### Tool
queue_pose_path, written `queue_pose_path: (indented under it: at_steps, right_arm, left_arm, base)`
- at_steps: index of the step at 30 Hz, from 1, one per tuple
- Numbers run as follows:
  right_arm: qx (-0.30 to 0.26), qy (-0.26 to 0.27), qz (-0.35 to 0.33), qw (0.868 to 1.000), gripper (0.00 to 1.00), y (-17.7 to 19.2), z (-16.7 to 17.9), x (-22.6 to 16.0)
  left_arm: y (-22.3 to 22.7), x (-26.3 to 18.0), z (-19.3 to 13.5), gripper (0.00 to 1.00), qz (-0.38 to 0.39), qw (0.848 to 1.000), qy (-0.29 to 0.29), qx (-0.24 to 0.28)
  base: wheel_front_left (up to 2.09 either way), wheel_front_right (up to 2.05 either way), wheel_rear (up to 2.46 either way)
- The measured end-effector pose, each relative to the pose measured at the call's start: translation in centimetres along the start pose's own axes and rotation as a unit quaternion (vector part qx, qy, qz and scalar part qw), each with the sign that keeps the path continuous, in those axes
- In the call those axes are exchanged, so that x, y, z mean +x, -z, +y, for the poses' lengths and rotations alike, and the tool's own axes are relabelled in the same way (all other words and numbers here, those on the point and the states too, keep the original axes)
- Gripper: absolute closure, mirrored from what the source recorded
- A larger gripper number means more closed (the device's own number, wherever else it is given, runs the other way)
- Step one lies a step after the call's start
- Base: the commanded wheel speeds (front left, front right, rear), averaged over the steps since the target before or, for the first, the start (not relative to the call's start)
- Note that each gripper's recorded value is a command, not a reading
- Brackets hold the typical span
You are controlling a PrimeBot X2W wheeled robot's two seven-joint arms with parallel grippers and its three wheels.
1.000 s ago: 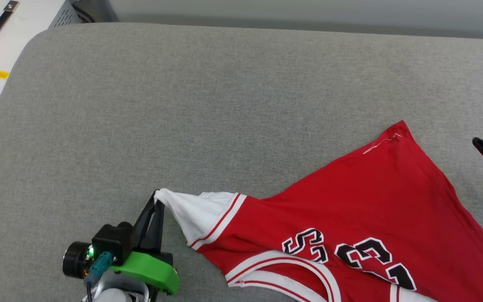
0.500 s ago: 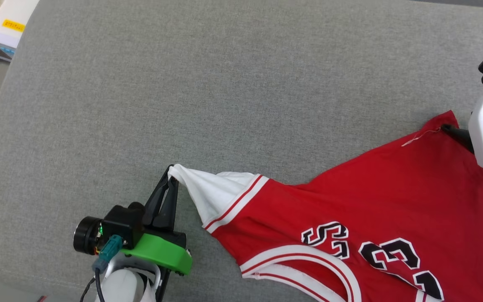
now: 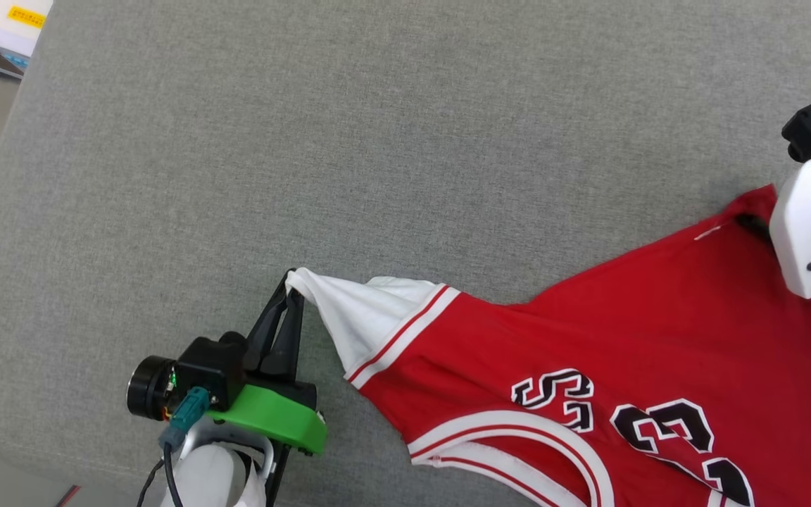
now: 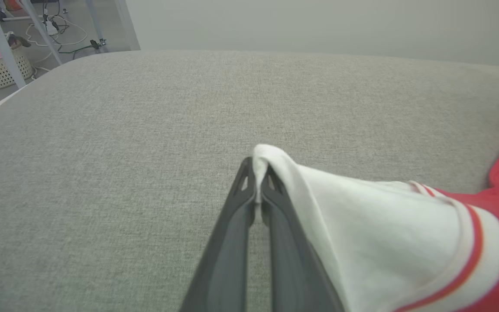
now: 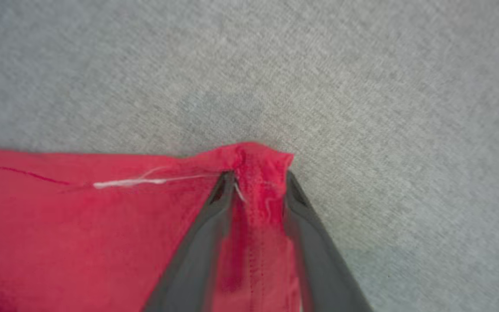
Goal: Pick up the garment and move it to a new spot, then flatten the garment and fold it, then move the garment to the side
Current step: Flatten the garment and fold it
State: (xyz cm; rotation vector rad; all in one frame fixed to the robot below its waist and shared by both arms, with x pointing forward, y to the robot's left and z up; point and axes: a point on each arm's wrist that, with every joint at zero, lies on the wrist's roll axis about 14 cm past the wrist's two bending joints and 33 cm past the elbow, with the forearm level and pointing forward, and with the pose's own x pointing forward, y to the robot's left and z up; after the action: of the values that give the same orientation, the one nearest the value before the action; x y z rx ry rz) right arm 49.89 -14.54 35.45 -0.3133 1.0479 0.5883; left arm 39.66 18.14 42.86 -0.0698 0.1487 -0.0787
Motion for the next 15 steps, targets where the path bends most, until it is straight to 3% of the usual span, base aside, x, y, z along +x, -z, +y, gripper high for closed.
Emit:
queue_pose_path:
  at_steps: [7,15]
  right_arm:
    - [0.008,0.003,-0.114,0.993,1.0,-3.3,0.5,-2.6]
    - [0.001,0.027,-0.263,0.965,1.0,-7.8,-0.1,-9.8]
  left_arm:
    - [-1.9,-0.3,-0.4,1.0,-0.027,0.999,0.012,0.013]
    - [-8.1,0.1,-0.3,1.0,-0.113,0.992,0.031,0.052]
  base:
    - [0.0,0.0,0.0]
    - [0.0,0.0,0.0]
